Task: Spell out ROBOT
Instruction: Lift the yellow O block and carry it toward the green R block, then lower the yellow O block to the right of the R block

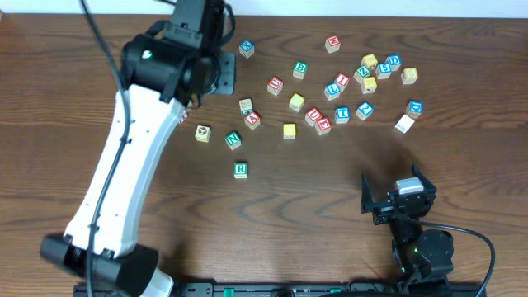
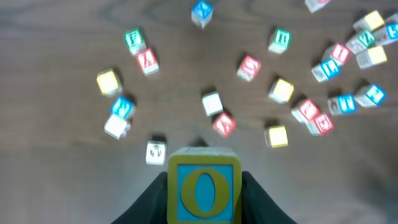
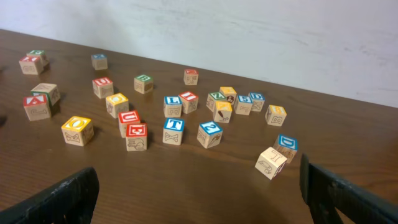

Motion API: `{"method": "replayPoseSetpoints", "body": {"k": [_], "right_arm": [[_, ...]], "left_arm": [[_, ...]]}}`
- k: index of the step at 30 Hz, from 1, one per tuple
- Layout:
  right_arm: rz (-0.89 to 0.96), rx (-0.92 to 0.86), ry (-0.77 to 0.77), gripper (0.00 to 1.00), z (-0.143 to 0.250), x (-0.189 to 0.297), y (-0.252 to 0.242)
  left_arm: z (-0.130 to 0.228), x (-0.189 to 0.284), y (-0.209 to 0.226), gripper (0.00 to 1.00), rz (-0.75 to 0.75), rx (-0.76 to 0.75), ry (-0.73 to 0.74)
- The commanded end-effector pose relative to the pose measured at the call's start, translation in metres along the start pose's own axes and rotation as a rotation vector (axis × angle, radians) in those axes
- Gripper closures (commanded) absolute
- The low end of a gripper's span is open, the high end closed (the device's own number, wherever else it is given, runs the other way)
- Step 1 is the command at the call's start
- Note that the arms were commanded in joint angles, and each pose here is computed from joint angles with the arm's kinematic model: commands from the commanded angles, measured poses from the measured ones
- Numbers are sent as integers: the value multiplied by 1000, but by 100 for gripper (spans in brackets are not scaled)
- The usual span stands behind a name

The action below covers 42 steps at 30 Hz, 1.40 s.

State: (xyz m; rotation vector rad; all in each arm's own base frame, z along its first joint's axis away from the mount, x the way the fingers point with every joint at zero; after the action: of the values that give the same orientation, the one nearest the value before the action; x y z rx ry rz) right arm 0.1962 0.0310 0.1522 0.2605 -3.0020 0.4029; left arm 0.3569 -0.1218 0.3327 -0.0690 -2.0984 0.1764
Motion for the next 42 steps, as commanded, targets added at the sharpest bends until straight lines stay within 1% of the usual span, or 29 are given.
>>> {"method": "replayPoseSetpoints", "body": {"k": [1, 5, 9, 14, 19, 22, 25, 31, 36, 42], "right_arm": [[6, 10, 8, 1, 2, 0, -1], [6, 10, 8, 1, 2, 0, -1], [6, 10, 8, 1, 2, 0, -1], [6, 10, 8, 1, 2, 0, -1], [6, 10, 8, 1, 2, 0, -1], [6, 10, 8, 1, 2, 0, -1], [6, 10, 8, 1, 2, 0, -1], [6, 10, 8, 1, 2, 0, -1], [6, 10, 8, 1, 2, 0, -1], [6, 10, 8, 1, 2, 0, -1]], "left_arm": [[9, 21, 4, 93, 9, 88, 11], [28, 28, 3, 92, -10, 79, 78], [44, 23, -11, 93, -5, 37, 122], [68, 2, -21, 93, -136, 30, 126], [104, -23, -40, 92, -121, -20, 156], [132, -43, -48, 93, -108, 4, 165], [149, -58, -54, 92, -99, 25, 169], [168, -86, -60, 92, -79, 51, 157], [183, -108, -54, 93, -77, 70, 153], [201, -124, -43, 92, -103, 75, 176]]}}
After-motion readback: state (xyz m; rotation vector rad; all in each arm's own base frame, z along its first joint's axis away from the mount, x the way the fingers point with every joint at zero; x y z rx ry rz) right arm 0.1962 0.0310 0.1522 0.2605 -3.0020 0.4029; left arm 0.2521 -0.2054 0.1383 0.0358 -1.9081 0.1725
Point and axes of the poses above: each gripper's point midway between its finger pads, its own x axis back along the fingers, its own y axis along the line the jaws close on, z = x × y, the point moved 5 cm from there along x, back along the fingers, and after that the axes turned 8 degrees about x, right-handed, at the moved point
